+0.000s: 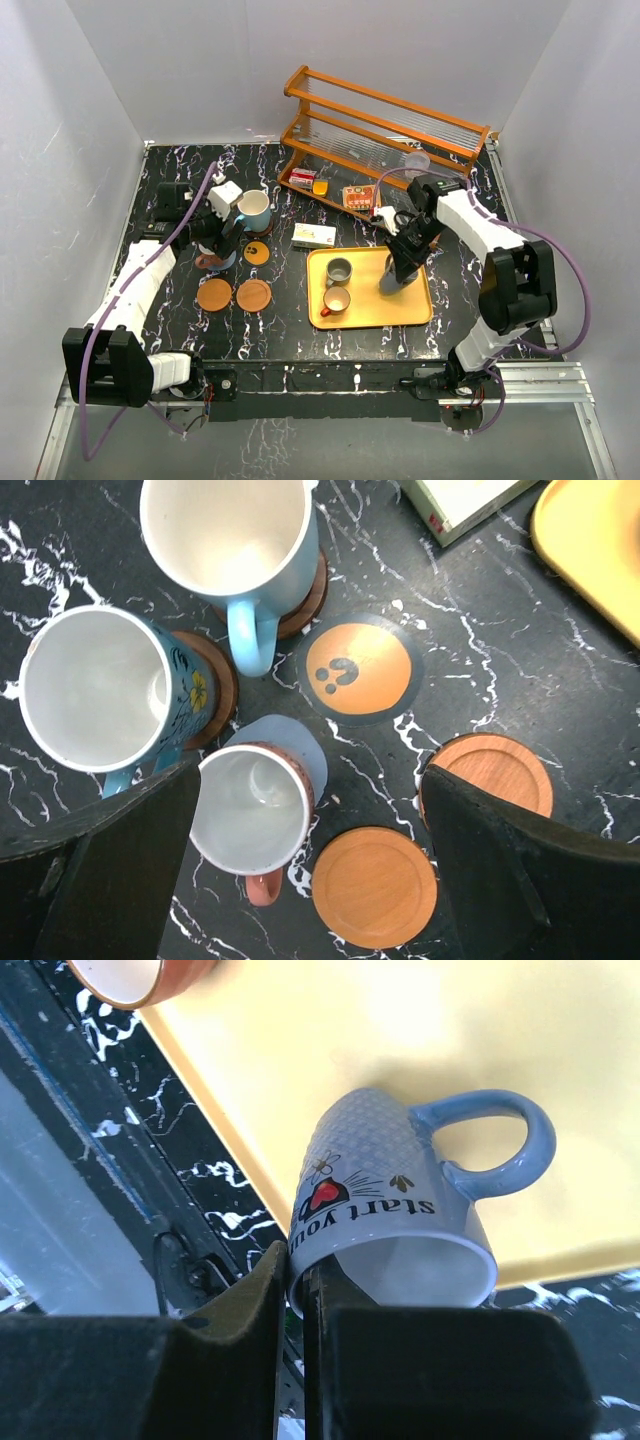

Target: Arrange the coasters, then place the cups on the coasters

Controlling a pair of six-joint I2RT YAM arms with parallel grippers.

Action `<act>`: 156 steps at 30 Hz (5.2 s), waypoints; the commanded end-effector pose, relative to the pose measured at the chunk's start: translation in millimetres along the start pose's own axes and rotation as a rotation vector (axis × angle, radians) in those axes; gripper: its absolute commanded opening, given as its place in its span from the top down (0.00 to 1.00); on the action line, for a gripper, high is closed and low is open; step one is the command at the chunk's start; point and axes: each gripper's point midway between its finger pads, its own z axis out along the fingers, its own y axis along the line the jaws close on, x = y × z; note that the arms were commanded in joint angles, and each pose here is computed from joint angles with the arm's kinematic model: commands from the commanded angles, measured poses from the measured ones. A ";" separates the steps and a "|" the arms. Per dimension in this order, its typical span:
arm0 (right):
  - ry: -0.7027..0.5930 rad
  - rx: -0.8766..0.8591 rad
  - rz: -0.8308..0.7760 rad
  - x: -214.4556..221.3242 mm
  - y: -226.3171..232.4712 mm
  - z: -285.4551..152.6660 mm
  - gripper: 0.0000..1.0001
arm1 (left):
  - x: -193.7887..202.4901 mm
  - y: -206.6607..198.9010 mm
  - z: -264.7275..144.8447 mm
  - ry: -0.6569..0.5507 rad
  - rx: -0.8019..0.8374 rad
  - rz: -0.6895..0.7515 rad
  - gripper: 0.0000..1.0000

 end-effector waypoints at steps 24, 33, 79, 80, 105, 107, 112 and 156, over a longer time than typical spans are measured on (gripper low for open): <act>0.163 0.478 -0.389 -36.5 2.3 -4.9 1.00 | -39.3 -47.6 -8.9 -0.210 0.252 0.057 0.09; 0.220 0.522 -0.399 -26.0 -3.4 9.6 0.96 | -38.3 -45.9 -8.5 -0.205 0.242 0.058 0.09; -0.120 0.500 0.195 -15.9 -56.9 -12.2 0.66 | -34.8 -42.5 -8.3 -0.186 0.221 0.066 0.06; -0.119 0.493 0.196 -16.6 -57.1 -11.0 0.70 | -35.0 -42.2 -8.3 -0.187 0.220 0.069 0.06; -0.295 0.353 -0.418 -172.6 43.8 -62.7 1.00 | -104.6 -125.5 -16.4 -0.309 0.620 0.216 0.13; -0.304 0.333 -0.469 -185.8 57.4 -59.1 1.00 | -110.4 -131.5 -17.0 -0.324 0.643 0.224 0.14; -0.318 0.256 -0.561 -209.0 84.6 -49.0 1.00 | -121.3 -143.9 -13.9 -0.366 0.681 0.248 0.15; -0.386 0.210 -0.538 -229.4 98.4 -26.4 0.79 | -111.5 -172.2 -8.5 -0.408 0.801 0.284 1.00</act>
